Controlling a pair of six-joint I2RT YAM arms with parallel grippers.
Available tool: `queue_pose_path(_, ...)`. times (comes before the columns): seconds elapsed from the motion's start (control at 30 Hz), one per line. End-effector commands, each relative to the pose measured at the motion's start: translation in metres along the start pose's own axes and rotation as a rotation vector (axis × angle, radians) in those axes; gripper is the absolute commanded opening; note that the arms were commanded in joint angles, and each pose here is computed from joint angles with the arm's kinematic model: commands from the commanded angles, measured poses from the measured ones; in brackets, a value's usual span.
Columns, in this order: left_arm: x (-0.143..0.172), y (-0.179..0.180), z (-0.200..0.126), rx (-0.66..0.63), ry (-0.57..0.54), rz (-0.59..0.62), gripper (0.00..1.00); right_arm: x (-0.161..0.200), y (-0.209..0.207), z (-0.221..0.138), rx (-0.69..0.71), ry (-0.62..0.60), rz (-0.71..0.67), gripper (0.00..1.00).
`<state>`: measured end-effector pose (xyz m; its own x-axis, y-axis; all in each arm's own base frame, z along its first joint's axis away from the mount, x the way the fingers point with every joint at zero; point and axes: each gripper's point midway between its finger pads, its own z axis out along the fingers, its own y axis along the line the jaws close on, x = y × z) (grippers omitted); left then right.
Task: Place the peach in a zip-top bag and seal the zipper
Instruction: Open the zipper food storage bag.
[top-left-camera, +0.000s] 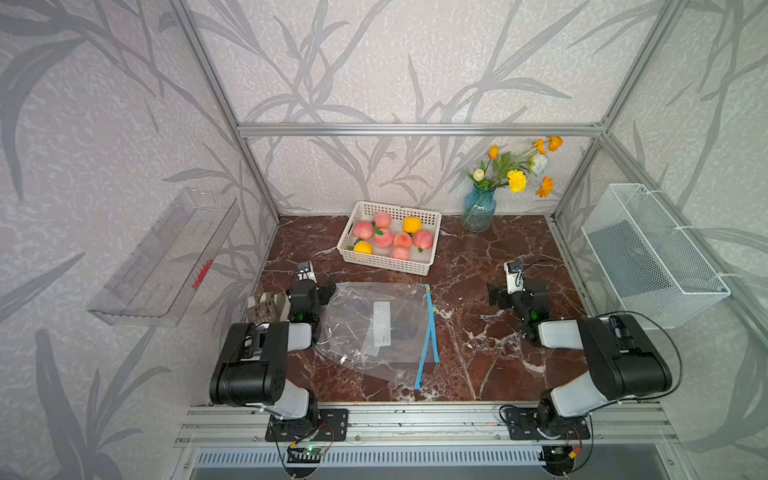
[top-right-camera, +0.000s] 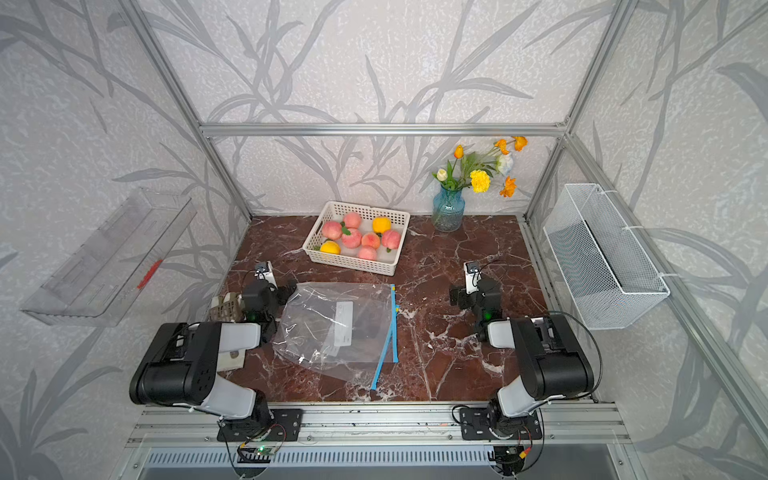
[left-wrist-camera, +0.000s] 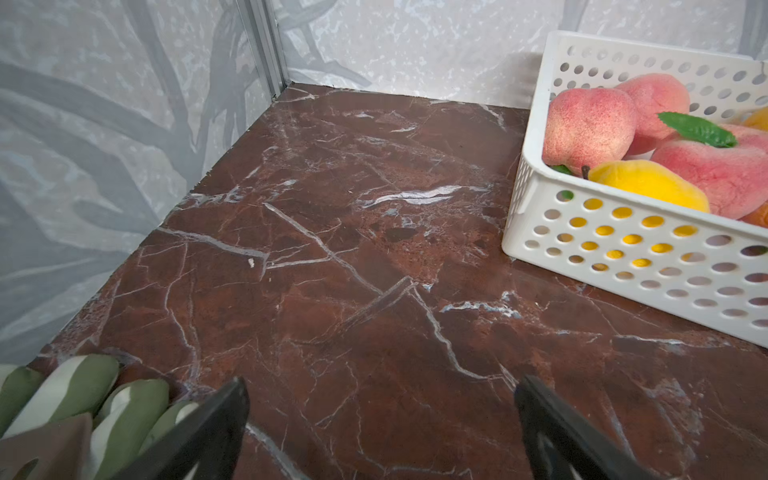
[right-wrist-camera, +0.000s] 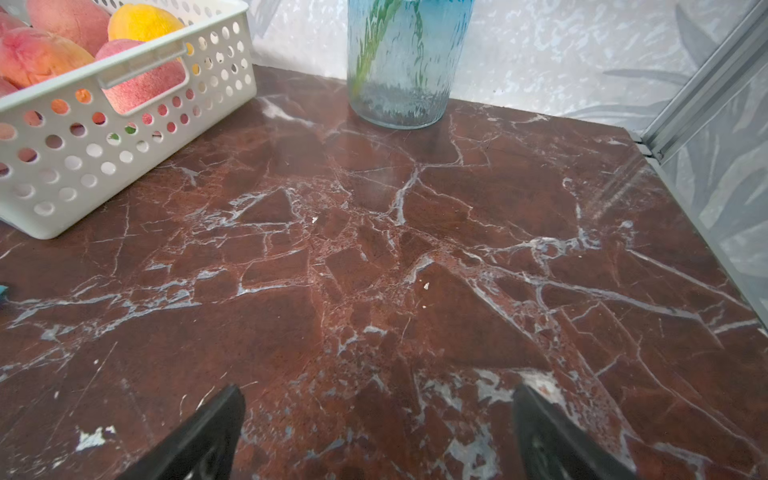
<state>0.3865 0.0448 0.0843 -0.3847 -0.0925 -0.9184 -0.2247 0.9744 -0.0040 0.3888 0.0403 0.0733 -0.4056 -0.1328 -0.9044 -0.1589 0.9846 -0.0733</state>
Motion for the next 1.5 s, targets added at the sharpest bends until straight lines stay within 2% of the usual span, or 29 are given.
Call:
queue_pose_path(0.0, -0.008, -0.003, 0.003, 0.007, -0.016, 0.018, 1.0, -0.018, -0.001, 0.0, 0.006, -0.042, 0.001, 0.99)
queue_pose_path(0.83, -0.009, -0.003, 0.002, 0.006, -0.021, 0.019, 1.0, -0.018, -0.002, 0.0, 0.01, -0.04, 0.002, 0.99)
queue_pose_path(0.93, -0.018, 0.0, -0.006, -0.011, -0.043, 0.022, 1.0, -0.02, -0.001, -0.001, 0.009, -0.055, -0.001, 0.99)
queue_pose_path(1.0, -0.025, 0.006, -0.008, -0.05, -0.006, 0.015, 1.0, -0.03, -0.001, -0.006, 0.008, -0.093, -0.008, 0.99)
queue_pose_path(1.1, -0.039, 0.007, -0.015, -0.071, 0.023, 0.027, 1.0, -0.038, -0.005, -0.016, 0.034, -0.061, 0.0, 0.99)
queue_pose_path(1.3, -0.055, 0.012, -0.04, -0.117, 0.048, -0.085, 1.0, -0.061, -0.002, -0.046, 0.053, -0.04, 0.061, 0.99)
queue_pose_path(1.47, -0.064, 0.009, -0.064, -0.108, 0.107, -0.276, 1.0, -0.065, 0.011, -0.073, 0.031, 0.034, 0.187, 0.99)
